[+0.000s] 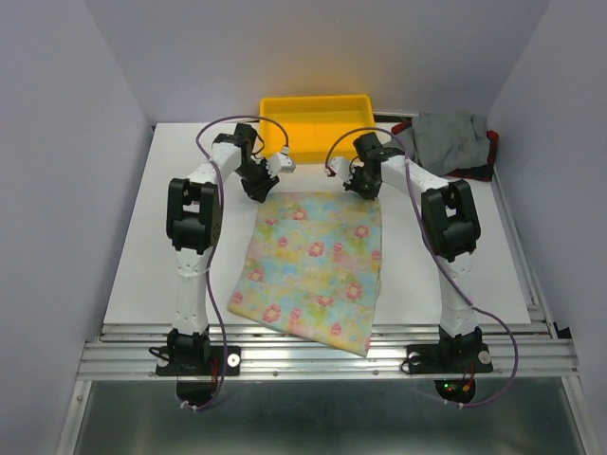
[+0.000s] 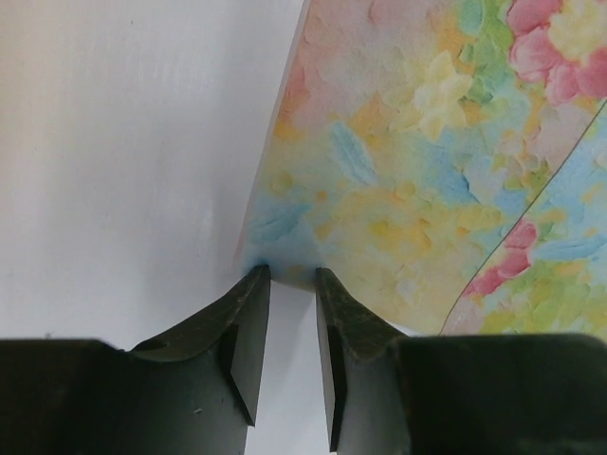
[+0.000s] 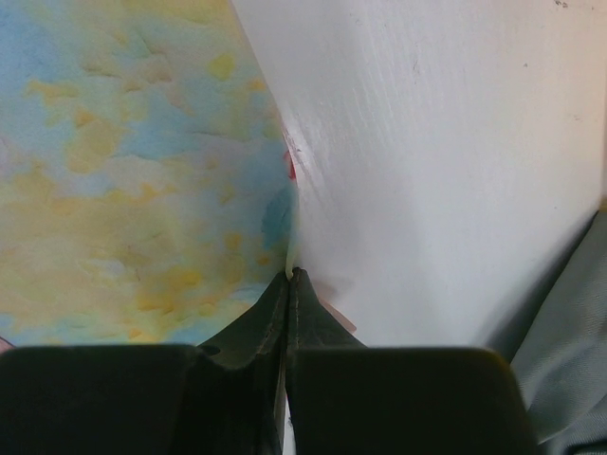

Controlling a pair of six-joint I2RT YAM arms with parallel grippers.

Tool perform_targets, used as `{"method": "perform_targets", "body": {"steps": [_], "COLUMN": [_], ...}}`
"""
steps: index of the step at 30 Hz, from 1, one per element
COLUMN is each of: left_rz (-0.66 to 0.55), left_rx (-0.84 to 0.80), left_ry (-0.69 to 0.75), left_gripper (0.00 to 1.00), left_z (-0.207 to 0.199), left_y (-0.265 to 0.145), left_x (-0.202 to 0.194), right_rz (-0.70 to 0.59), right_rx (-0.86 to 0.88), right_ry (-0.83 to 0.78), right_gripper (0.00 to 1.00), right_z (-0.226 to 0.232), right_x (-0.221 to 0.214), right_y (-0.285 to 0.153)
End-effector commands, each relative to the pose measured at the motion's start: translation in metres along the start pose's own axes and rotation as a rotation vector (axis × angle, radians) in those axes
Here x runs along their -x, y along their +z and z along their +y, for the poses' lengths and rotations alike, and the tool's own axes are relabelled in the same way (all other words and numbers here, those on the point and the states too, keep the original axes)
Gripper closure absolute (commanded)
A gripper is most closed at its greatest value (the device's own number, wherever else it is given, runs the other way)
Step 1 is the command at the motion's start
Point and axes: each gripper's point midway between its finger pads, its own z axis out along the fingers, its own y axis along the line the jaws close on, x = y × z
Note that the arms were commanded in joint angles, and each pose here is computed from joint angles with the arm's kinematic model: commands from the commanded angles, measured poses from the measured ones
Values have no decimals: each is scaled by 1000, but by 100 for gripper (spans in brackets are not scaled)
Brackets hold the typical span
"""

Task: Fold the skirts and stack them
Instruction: Fold the skirt

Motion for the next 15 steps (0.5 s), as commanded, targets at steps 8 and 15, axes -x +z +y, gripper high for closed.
{"method": "perform_targets", "body": {"steps": [8,15], "left_rz": [-102,-151], "left_rx": [63,79], "left_ry": [28,16], "left_gripper": [60,60], "left_z": [20,29], "left_y": [-31,-27], "left_x": [39,51], "right_rz": [15,13], "right_rx": [-15,-25], "right_ry": [-64,-85], "right_gripper": [99,99], "right_z": [3,2], "right_x": [-1,5], "right_y": [15,14]}}
